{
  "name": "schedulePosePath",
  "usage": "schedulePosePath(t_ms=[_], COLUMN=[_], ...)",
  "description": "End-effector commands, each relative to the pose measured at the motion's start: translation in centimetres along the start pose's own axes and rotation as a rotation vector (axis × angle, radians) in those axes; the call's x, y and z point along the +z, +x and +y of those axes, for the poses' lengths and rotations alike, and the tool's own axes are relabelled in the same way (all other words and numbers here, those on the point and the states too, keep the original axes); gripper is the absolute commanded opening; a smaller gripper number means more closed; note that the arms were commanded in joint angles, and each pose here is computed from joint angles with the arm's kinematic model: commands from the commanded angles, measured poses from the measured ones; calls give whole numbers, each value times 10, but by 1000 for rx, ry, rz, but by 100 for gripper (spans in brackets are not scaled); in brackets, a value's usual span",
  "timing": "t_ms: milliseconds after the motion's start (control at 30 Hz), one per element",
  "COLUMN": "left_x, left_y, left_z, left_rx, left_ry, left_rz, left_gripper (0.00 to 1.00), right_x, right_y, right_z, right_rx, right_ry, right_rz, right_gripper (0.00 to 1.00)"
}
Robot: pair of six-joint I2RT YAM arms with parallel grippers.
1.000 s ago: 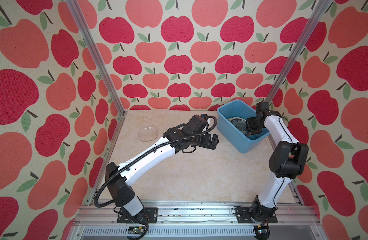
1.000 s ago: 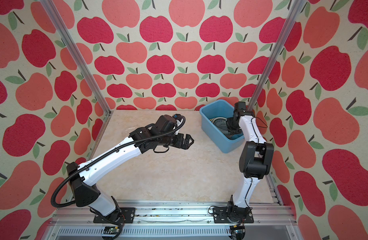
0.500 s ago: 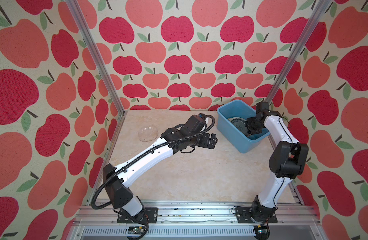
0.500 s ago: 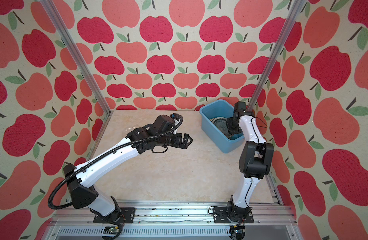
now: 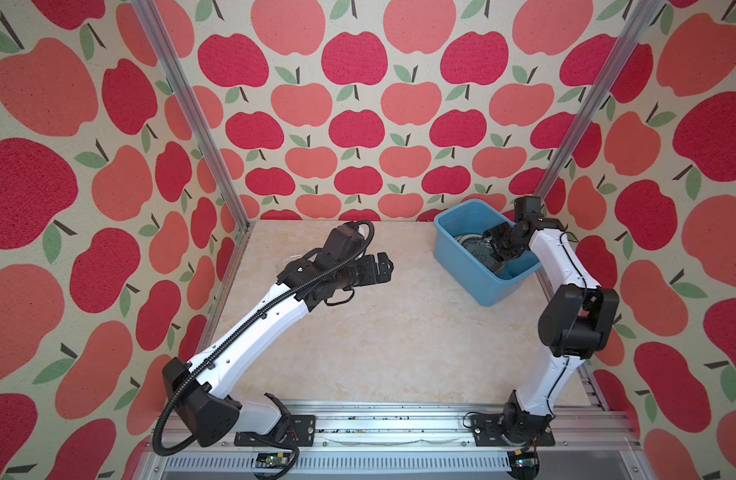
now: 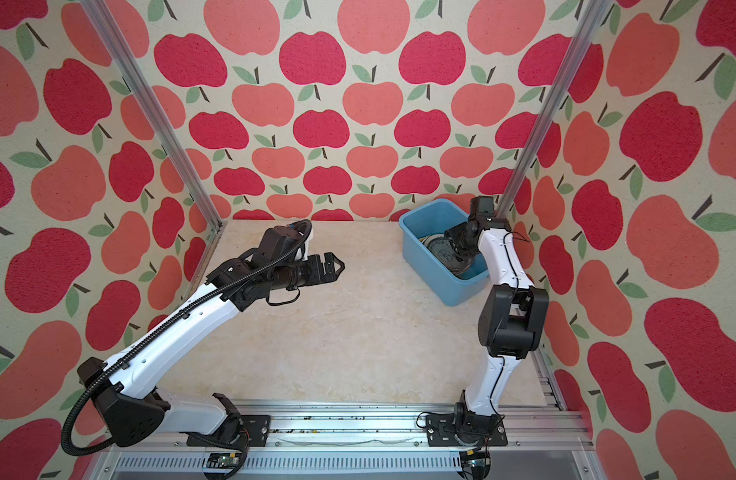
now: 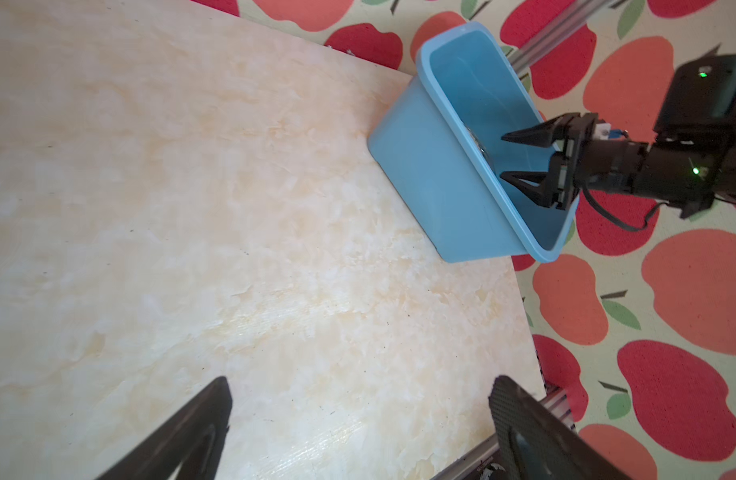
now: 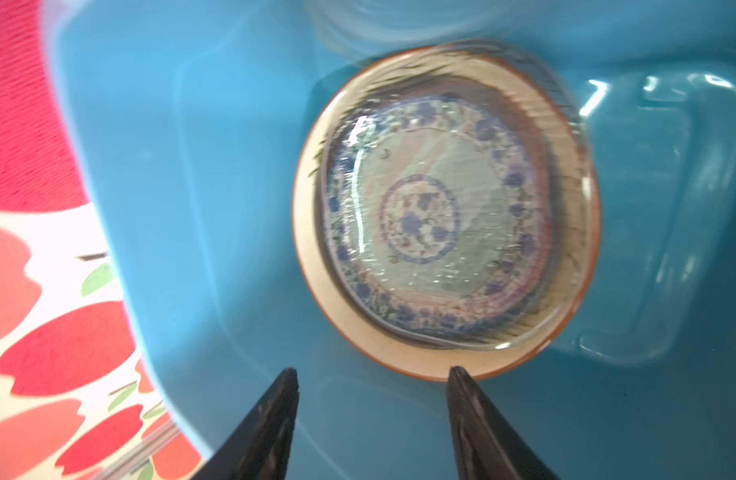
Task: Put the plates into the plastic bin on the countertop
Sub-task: 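Open the right gripper and move both grippers toward the last glass plate, then tilt the last glass plate upright with the left gripper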
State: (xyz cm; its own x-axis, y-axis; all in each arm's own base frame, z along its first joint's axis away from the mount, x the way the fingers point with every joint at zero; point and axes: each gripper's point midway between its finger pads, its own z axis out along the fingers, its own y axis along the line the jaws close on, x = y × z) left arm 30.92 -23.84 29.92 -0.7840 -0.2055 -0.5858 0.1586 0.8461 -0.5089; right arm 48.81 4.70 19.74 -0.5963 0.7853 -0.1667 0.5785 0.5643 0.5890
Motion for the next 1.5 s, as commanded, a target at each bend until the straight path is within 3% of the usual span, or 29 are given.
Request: schedulePosePath(t_ms=[0,133,267,433,567,667,1033,1167,1467], left_x=[-18,-35,-47,-52,-41,-31,40,70,121], left_y=[3,5,10,22,25,27,11,7,-10], left_z=[56,121,175,234,263,284,335,346,363], left_rx=[-182,-409,-566,-772,-887,-977,-1236,-1310,-1324], left_ry=[-131,-219,-255,-308,-329,-366,-351,-329,-340], left_rz=[21,21,-16,-50,-64,-58,-93,-91,-104], left_gripper=[99,100,99,97,95,92,84,82,78], right_x=[-55,-79,-81,-70,-61,-53,-53,-48,-33], right_y=[26,93,181,280,337,360,422,423,427], right_z=[75,117,132,124,112,104,92,88,74], right_rx=[-340,-595,-797,-1073,-1336,-1472,-1866,-1897,-1890], right_ry=[-242,-390,-492,-505,-469,-435,-515,-493,-462], right_rz=[-24,59,206,319,349,339,265,253,294], right_gripper=[61,61,60,59,59,59,60,60,60])
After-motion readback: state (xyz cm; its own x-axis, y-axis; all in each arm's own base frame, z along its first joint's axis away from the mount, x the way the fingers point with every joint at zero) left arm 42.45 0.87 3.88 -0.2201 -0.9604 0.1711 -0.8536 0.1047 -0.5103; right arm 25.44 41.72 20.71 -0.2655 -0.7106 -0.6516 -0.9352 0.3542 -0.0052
